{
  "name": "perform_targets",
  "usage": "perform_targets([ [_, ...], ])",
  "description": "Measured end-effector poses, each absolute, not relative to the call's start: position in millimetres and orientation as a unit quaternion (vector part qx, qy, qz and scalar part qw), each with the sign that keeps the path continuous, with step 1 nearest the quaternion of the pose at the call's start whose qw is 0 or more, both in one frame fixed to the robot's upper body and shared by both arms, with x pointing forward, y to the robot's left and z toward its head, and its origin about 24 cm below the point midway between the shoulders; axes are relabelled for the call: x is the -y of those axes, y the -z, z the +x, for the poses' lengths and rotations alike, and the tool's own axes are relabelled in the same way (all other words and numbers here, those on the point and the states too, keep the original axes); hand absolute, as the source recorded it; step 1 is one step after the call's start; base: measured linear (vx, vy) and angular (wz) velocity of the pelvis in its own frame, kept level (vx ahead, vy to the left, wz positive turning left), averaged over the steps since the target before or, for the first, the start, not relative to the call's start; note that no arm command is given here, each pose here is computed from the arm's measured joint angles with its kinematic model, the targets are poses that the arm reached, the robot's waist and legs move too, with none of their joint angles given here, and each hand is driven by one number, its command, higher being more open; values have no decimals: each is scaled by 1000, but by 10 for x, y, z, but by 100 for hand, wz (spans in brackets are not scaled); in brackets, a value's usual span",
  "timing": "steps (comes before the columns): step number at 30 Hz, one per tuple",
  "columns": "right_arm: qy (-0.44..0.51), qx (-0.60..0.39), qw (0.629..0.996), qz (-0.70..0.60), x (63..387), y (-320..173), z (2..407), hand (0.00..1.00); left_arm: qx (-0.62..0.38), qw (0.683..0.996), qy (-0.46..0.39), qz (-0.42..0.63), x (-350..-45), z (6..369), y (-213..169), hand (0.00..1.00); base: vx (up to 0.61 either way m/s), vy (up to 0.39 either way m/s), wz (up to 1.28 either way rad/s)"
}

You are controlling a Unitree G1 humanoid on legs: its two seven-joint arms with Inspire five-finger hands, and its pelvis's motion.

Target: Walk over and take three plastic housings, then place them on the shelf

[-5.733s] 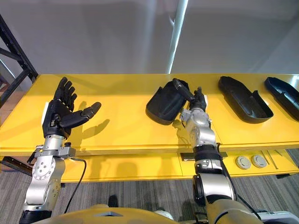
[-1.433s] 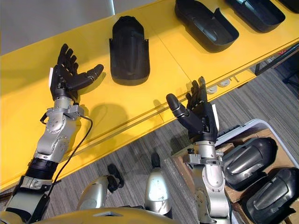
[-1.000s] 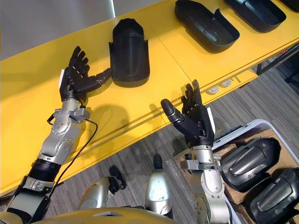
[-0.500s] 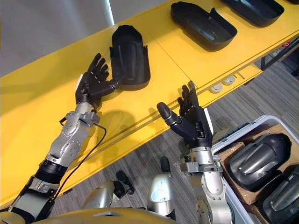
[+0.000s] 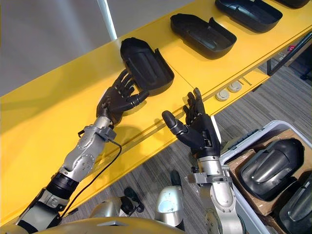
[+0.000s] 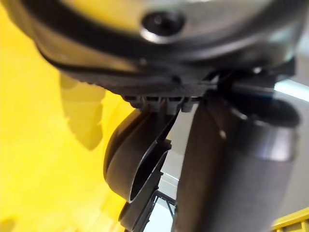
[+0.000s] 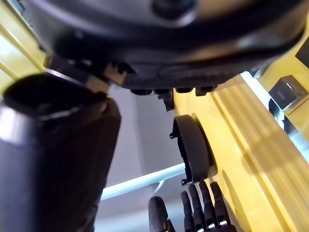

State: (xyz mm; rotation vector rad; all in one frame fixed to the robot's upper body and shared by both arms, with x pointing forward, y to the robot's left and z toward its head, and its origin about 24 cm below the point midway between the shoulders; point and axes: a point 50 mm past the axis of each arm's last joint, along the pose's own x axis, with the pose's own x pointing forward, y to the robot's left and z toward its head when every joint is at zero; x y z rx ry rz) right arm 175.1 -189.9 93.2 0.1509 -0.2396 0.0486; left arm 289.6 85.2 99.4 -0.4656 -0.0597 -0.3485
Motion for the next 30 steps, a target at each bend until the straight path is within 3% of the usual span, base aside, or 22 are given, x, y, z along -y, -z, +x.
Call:
perform_targets([
  [8, -33, 105, 991, 75, 1883, -879, 1700, 100, 5, 962, 151, -226, -805, 2846, -875, 100, -6, 9, 2],
  [13, -35, 106, 993, 45, 1876, -884, 1704, 100, 19, 988, 72, -134, -865, 2860, -852, 100, -6, 0, 6],
  [22, 0, 168, 985, 30, 1960, -1024, 1836, 100, 63, 991, -108, -56, -1414, 2612, -811, 100, -11, -40, 28],
  [30, 93, 224, 970, -5, 2146, -1227, 2038, 100, 149, 982, -97, -58, -1407, 2339, -1053, 100, -18, -24, 25],
])
